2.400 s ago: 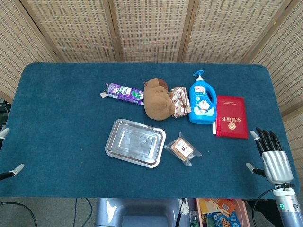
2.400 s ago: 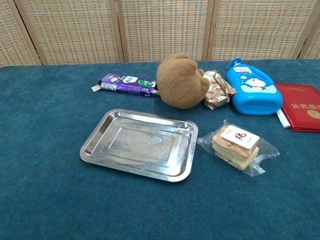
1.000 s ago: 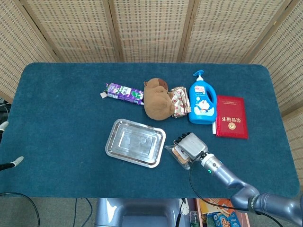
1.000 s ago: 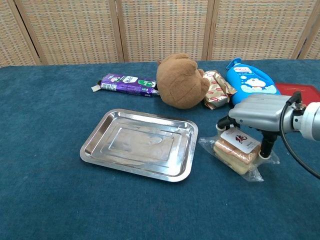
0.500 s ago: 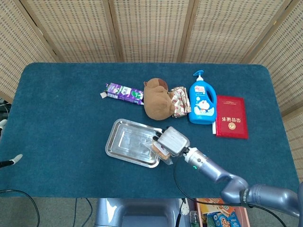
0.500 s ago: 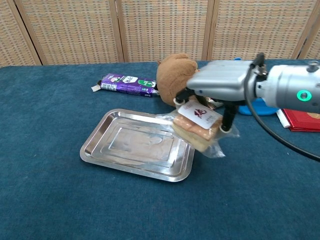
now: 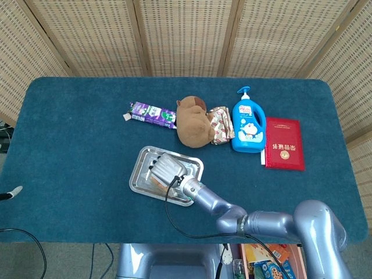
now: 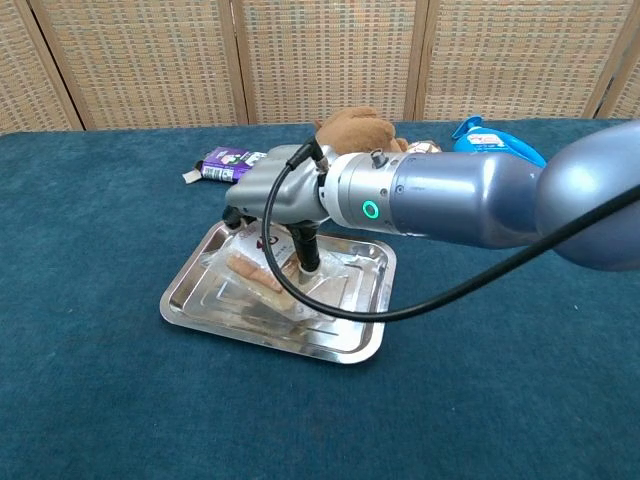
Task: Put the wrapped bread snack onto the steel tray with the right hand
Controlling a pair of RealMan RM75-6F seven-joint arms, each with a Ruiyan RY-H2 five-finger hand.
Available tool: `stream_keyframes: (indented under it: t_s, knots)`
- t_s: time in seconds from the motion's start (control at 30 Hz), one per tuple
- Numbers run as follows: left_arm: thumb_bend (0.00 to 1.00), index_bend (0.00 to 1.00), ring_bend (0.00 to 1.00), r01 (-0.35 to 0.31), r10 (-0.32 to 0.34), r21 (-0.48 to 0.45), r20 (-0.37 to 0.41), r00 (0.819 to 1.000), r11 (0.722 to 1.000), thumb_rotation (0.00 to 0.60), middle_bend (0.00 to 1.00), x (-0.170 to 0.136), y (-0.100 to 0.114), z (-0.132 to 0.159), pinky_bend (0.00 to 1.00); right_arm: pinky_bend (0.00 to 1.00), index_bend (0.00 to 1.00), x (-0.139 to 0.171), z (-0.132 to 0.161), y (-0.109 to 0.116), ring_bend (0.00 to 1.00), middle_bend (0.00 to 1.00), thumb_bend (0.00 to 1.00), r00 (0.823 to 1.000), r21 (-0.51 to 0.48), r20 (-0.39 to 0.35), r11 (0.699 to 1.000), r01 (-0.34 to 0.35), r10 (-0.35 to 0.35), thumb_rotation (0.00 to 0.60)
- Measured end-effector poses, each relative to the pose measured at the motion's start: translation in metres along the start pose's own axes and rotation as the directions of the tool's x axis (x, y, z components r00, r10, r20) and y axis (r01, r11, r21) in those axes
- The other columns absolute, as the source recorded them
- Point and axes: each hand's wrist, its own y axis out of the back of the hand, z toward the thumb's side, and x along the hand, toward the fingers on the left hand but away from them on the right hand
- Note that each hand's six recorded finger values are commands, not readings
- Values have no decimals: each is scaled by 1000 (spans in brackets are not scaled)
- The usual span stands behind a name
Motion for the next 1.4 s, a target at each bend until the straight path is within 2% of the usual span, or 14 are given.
stream_keyframes:
  t_s: [0.07, 0.1, 0.33, 0.43, 0.5, 0.63, 0.73, 0.83, 0.97, 1.1, 1.17, 1.27, 1.4]
  knots:
    - [0, 0, 0, 0, 0, 0, 2, 1000, 1000, 600, 0, 1, 0, 0, 0, 86, 5, 0, -1, -2, 0, 0, 0, 1000, -27, 19, 1000, -15, 15, 600]
    - [0, 0, 0, 1, -1, 1, 2, 1000, 1000, 600, 0, 1, 0, 0, 0, 65, 0, 1, -2, -2, 0, 0, 0, 999, -40, 27, 999, -18, 19, 600]
    - [0, 0, 0, 0, 0, 2, 9, 1000, 1000, 600, 0, 0, 0, 2, 0, 50, 0, 22, -11, 25, 0, 0, 0, 997, -59, 57, 997, 54, -50, 600]
    - [0, 0, 0, -1, 1, 0, 11, 1000, 1000, 600, 0, -1, 0, 2, 0, 50, 0, 42, -31, 41, 0, 0, 0, 992, -43, 87, 994, 100, -96, 600]
    - [0, 0, 0, -1, 1, 0, 16, 1000, 1000, 600, 0, -2, 0, 3, 0, 38, 0, 60, -56, 49, 0, 0, 0, 983, -26, 131, 991, 134, -129, 600]
    - [0, 0, 0, -2, 2, 1, 35, 999, 1000, 600, 0, -5, -1, 8, 0, 22, 0, 102, -111, 50, 0, 0, 0, 956, -29, 236, 982, 186, -174, 600]
    - [0, 0, 0, -3, 2, 6, 53, 999, 1000, 600, 0, -7, -2, 12, 0, 11, 0, 136, -143, 39, 0, 0, 0, 931, -85, 307, 968, 235, -199, 600]
    - [0, 0, 0, -7, 6, 14, 70, 997, 1000, 600, 0, -11, -3, 16, 0, 2, 0, 176, -172, 21, 0, 0, 0, 894, -148, 389, 943, 298, -221, 600]
    - [0, 0, 0, -15, 13, 20, 86, 996, 1000, 600, 0, -15, -3, 20, 0, 0, 0, 245, -205, -13, 0, 0, 0, 835, -195, 498, 907, 373, -236, 600]
    - [0, 0, 0, -26, 23, 21, 112, 993, 999, 600, 0, -19, -3, 26, 0, 0, 0, 310, -219, -52, 0, 0, 0, 780, -173, 585, 905, 388, -222, 600]
    - [0, 0, 0, -34, 31, 22, 128, 991, 999, 600, 0, -22, -2, 30, 0, 0, 0, 339, -216, -71, 0, 0, 0, 759, -168, 620, 912, 375, -199, 600]
    - [0, 0, 0, -40, 36, 25, 149, 988, 999, 600, 0, -26, -3, 35, 0, 0, 0, 369, -202, -98, 0, 0, 0, 747, -196, 649, 917, 347, -144, 600]
    - [0, 0, 0, -43, 38, 29, 166, 985, 999, 600, 0, -30, -3, 39, 0, 0, 0, 392, -182, -116, 0, 0, 0, 737, -231, 669, 914, 335, -101, 600]
